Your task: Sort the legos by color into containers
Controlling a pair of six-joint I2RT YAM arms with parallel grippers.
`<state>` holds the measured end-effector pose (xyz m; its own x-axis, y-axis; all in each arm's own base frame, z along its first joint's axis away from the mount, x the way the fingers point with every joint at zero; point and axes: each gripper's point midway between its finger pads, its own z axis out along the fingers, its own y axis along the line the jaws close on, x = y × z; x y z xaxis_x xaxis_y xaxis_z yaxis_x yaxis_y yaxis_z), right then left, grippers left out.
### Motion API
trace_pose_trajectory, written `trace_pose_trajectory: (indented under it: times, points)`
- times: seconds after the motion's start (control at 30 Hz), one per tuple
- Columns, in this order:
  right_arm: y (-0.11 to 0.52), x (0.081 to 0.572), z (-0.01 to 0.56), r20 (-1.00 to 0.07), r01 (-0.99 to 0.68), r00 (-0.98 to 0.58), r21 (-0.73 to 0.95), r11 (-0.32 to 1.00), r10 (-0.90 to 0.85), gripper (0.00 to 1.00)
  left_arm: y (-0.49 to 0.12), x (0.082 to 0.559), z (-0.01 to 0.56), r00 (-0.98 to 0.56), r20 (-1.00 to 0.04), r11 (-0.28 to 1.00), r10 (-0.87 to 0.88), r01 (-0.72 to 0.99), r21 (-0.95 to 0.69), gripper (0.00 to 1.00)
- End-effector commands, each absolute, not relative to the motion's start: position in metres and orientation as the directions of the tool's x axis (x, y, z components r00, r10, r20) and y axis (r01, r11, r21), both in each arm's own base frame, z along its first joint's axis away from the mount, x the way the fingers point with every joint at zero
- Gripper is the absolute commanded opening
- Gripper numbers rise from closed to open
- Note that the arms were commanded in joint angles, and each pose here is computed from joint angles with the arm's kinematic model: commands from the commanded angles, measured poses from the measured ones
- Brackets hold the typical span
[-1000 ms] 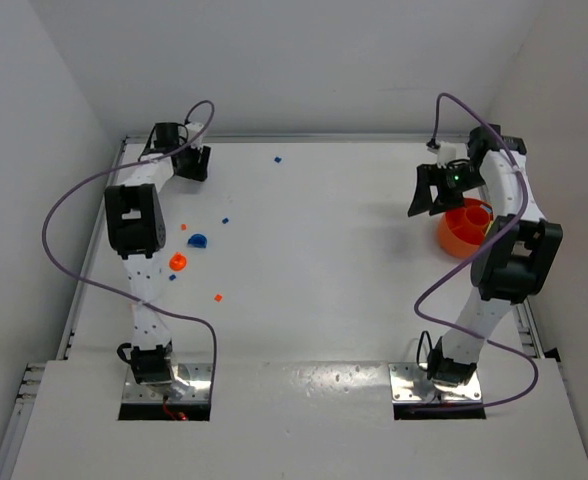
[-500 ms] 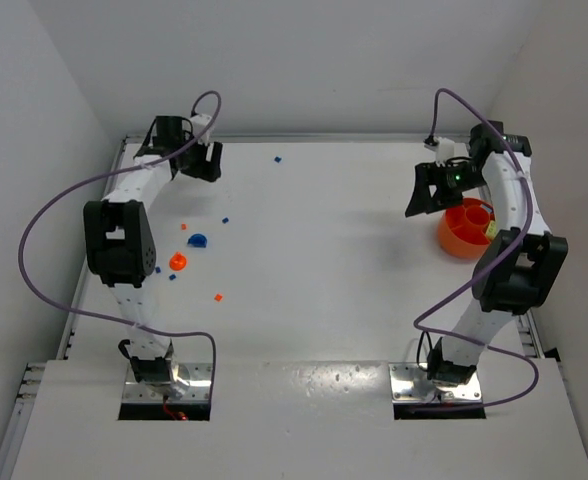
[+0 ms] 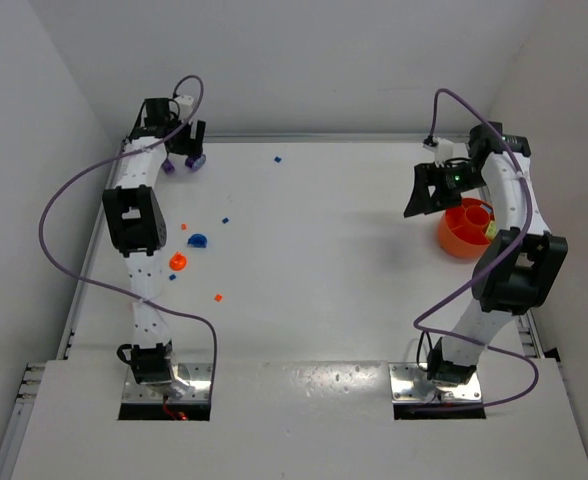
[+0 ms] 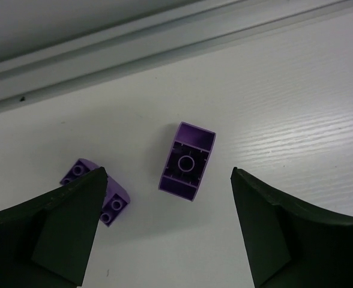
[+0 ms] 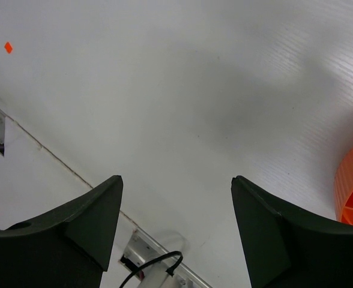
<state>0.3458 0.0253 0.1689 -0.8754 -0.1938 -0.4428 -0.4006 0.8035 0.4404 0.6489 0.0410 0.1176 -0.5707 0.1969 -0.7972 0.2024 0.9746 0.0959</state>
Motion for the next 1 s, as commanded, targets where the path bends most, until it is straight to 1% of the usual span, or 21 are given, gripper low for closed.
trace_pose_trajectory:
  times: [0.0, 0.13, 0.27, 0.33, 0.47, 0.5, 0.6, 0.63, 0.77, 0.87, 0.9, 0.97]
  points:
    - [0.029, 0.349, 0.168, -0.453, -0.416, -0.869, 0.446, 0.793, -0.201, 0.73, 0.039, 0.655, 0.119, -0.56, -0.804, 0.971, 0.201, 0.22, 0.089, 0.9]
    - [0.026, 0.349, 0.163, -0.438, -0.407, -0.875, 0.437, 0.802, -0.205, 0.73, 0.036, 0.655, 0.098, -0.58, -0.788, 0.967, 0.206, 0.244, 0.074, 0.89]
    - [0.026, 0.35, 0.16, -0.427, -0.395, -0.883, 0.446, 0.803, -0.197, 0.73, 0.044, 0.654, 0.082, -0.6, -0.775, 0.971, 0.199, 0.228, 0.073, 0.89]
    - [0.026, 0.35, 0.157, -0.419, -0.391, -0.886, 0.451, 0.802, -0.197, 0.73, 0.044, 0.656, 0.083, -0.593, -0.78, 0.971, 0.2, 0.228, 0.076, 0.86]
    - [0.026, 0.352, 0.157, -0.423, -0.387, -0.886, 0.45, 0.805, -0.19, 0.73, 0.044, 0.656, 0.069, -0.606, -0.771, 0.971, 0.199, 0.229, 0.071, 0.73]
    - [0.026, 0.352, 0.154, -0.415, -0.383, -0.89, 0.455, 0.804, -0.189, 0.73, 0.044, 0.658, 0.07, -0.599, -0.776, 0.971, 0.2, 0.228, 0.074, 0.69]
    - [0.025, 0.352, 0.154, -0.412, -0.381, -0.891, 0.448, 0.809, -0.191, 0.73, 0.043, 0.657, 0.057, -0.617, -0.764, 0.973, 0.187, 0.223, 0.058, 0.64]
    - [0.025, 0.352, 0.154, -0.412, -0.381, -0.891, 0.448, 0.809, -0.191, 0.73, 0.045, 0.657, 0.057, -0.619, -0.763, 0.974, 0.188, 0.217, 0.064, 0.64]
    - [0.023, 0.354, 0.152, -0.408, -0.379, -0.892, 0.442, 0.813, -0.194, 0.73, 0.045, 0.657, 0.057, -0.619, -0.763, 0.974, 0.188, 0.216, 0.064, 0.56]
    - [0.022, 0.357, 0.152, -0.408, -0.379, -0.892, 0.442, 0.813, -0.194, 0.73, 0.041, 0.653, 0.049, -0.626, -0.755, 0.969, 0.194, 0.242, 0.049, 0.46]
    - [0.024, 0.357, 0.152, -0.412, -0.381, -0.891, 0.448, 0.809, -0.191, 0.72, 0.039, 0.652, 0.053, -0.623, -0.758, 0.968, 0.194, 0.249, 0.043, 0.37]
    - [0.029, 0.353, 0.153, -0.409, -0.399, -0.888, 0.46, 0.793, -0.209, 0.72, 0.032, 0.647, 0.062, -0.601, -0.769, 0.956, 0.216, 0.292, 0.041, 0.27]
